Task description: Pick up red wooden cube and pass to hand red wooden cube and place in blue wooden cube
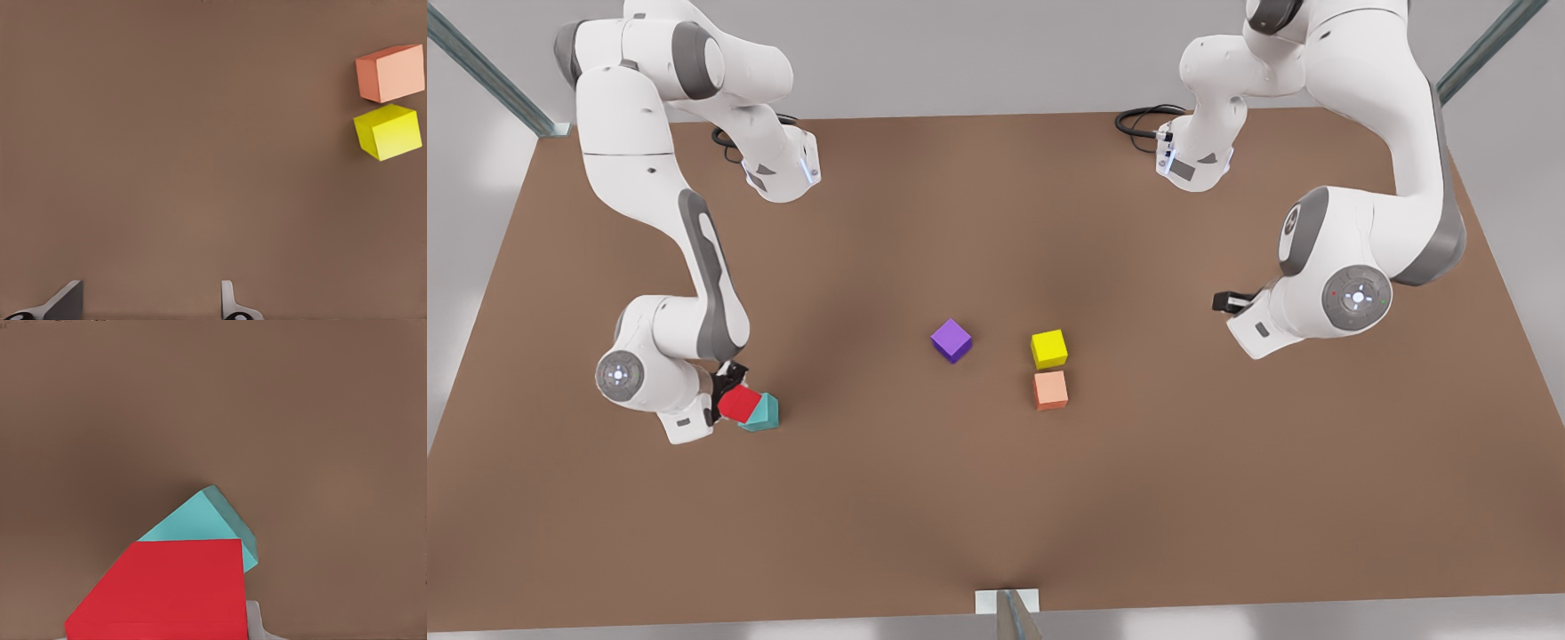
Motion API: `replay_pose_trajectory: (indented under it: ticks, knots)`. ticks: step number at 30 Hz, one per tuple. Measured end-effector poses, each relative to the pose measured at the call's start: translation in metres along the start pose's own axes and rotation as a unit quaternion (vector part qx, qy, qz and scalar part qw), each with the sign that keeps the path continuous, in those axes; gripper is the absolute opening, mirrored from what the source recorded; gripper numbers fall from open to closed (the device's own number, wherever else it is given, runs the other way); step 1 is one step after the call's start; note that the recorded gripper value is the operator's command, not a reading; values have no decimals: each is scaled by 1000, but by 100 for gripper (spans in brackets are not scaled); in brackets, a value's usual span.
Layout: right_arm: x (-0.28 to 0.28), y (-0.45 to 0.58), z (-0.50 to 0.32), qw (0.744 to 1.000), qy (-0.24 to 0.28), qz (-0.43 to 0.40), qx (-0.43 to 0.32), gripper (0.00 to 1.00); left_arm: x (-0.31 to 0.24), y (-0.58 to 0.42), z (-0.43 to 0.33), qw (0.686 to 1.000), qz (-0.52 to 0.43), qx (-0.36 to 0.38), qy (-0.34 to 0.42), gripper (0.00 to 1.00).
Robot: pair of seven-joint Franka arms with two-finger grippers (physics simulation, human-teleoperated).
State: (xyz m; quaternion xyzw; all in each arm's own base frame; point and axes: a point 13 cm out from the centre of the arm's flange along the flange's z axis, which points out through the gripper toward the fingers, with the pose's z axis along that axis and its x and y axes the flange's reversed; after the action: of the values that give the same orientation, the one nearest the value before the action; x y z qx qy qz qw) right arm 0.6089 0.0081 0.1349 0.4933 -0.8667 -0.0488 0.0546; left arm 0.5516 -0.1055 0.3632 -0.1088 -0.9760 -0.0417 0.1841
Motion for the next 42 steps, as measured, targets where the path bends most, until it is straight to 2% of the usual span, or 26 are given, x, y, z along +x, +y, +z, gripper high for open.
replay_pose_trajectory:
  ticks: [8,9,10,18,42]
  knots:
    - [-7,-1,11,999,-7,48,7,65,-3,1,5,1000,-10,1,4,100]
    - [-8,-1,11,999,-8,51,9,76,-3,1,6,1000,-11,1,4,100]
    - [-9,-2,10,998,-7,55,12,100,-3,2,6,1000,-12,1,4,100]
    - [-13,-5,13,996,-2,91,26,100,-4,2,5,1000,-18,2,4,100]
    - [-19,3,35,988,2,157,5,100,-9,4,15,1000,-26,2,11,100]
